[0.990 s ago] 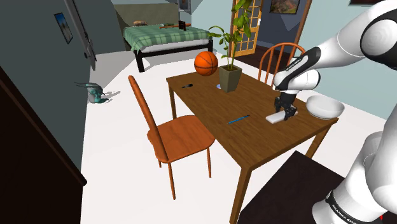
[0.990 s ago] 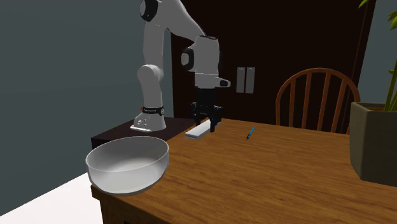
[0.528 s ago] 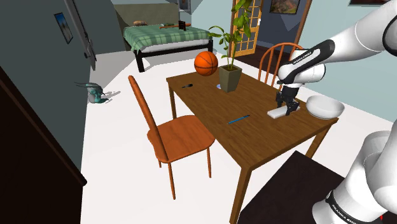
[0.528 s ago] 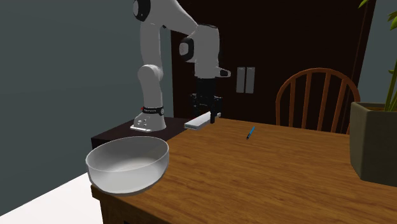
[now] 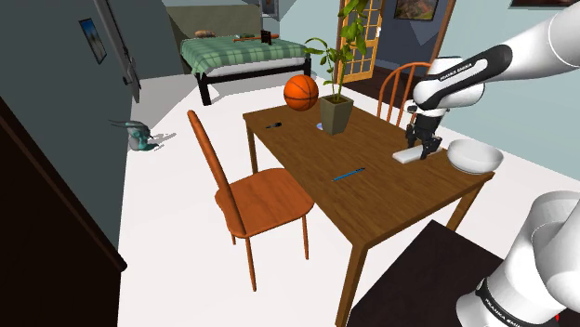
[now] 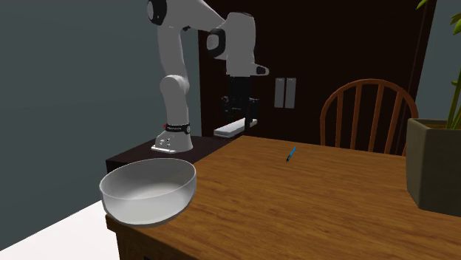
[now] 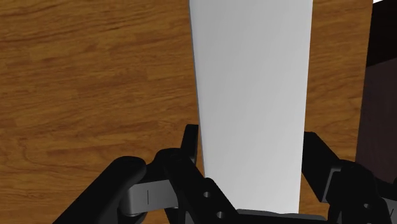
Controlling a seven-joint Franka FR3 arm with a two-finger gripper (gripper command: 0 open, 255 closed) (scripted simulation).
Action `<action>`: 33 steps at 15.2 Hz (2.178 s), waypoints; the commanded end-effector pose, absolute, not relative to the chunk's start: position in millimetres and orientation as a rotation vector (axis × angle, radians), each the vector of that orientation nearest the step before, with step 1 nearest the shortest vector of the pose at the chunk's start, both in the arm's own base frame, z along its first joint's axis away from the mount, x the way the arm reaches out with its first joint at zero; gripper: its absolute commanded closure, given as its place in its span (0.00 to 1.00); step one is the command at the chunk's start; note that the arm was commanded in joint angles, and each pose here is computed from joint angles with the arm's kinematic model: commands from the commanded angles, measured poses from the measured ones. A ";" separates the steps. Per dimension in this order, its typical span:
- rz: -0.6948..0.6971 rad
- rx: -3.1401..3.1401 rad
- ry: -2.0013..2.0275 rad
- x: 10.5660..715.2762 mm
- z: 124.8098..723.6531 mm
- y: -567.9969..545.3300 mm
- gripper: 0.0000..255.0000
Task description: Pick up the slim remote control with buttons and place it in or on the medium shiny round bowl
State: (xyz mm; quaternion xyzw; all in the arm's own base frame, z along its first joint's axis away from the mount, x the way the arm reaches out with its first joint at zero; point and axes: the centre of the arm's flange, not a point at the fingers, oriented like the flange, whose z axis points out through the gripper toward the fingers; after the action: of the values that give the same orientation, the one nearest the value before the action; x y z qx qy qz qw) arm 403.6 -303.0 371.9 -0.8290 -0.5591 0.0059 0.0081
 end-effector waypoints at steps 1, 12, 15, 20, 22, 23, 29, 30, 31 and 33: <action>0.019 -2.592 -1.747 402.8 382.8 -302.9 1.00; 0.019 -2.592 -1.747 361.6 397.1 -400.1 1.00; 0.019 -2.592 -1.747 346.1 397.2 -436.6 1.00; 0.019 -2.592 -1.747 320.3 397.4 -497.3 1.00; 0.019 -2.592 -1.747 310.0 397.5 -521.6 1.00; 0.019 -2.592 -1.747 304.9 397.5 -533.8 1.00; 0.019 -2.592 -1.747 277.0 397.7 -599.3 1.00; 0.019 -2.592 -1.747 277.0 392.4 -599.3 1.00; 0.019 -2.592 -1.747 277.0 387.1 -599.3 1.00; 0.019 -2.592 -1.747 277.0 376.6 -599.3 1.00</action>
State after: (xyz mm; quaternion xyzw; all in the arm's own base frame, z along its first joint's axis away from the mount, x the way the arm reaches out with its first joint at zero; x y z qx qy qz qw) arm 277.6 -598.6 382.3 -0.8292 -0.5589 0.0062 0.0082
